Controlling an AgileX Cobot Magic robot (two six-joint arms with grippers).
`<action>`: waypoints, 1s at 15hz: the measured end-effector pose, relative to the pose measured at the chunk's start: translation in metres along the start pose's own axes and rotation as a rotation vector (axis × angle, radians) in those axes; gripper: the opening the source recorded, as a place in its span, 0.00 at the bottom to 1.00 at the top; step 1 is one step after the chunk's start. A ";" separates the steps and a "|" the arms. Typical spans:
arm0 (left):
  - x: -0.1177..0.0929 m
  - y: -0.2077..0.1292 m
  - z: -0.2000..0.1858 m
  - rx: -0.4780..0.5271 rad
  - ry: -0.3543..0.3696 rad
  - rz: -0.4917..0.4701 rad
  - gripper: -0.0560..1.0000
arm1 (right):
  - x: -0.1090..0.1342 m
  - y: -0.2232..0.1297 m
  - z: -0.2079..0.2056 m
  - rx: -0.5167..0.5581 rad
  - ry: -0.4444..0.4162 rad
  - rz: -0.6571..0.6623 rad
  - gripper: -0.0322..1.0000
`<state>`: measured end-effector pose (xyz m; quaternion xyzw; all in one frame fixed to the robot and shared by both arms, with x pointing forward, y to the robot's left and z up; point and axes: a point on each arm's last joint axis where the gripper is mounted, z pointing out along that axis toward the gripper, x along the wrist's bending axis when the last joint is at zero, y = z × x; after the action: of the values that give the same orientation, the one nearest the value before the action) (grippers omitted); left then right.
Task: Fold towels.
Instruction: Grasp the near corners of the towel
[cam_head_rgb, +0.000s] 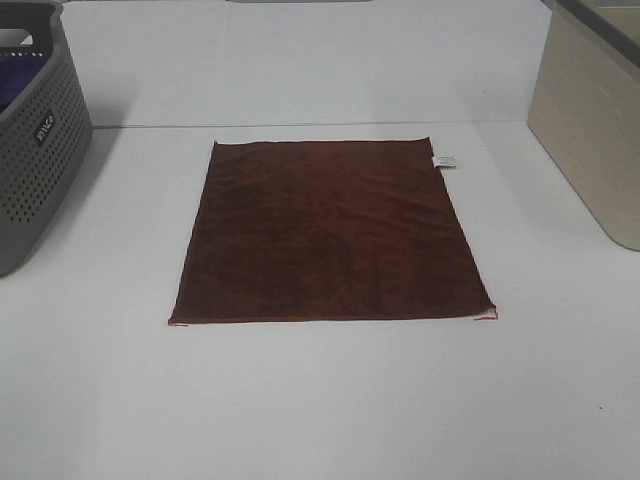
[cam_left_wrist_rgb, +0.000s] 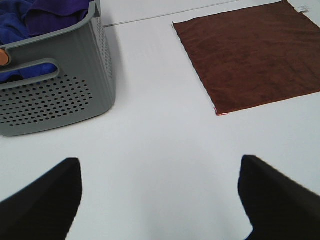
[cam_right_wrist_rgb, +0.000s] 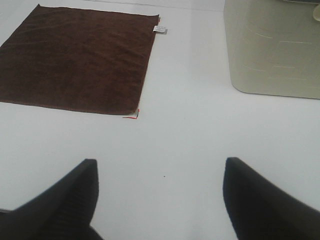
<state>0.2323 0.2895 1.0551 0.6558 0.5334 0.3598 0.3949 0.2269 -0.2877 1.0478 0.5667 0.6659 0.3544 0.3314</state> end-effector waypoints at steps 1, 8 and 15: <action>0.000 0.000 0.000 0.000 0.000 0.000 0.80 | 0.000 0.000 0.000 0.000 0.000 0.000 0.70; 0.000 0.000 0.000 0.000 0.000 0.000 0.80 | 0.000 0.000 0.000 0.000 0.000 0.000 0.70; 0.000 0.000 0.000 0.000 0.000 0.000 0.80 | 0.000 0.000 0.000 0.000 0.000 0.000 0.70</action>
<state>0.2323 0.2895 1.0551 0.6558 0.5334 0.3598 0.3949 0.2269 -0.2877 1.0478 0.5667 0.6659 0.3544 0.3314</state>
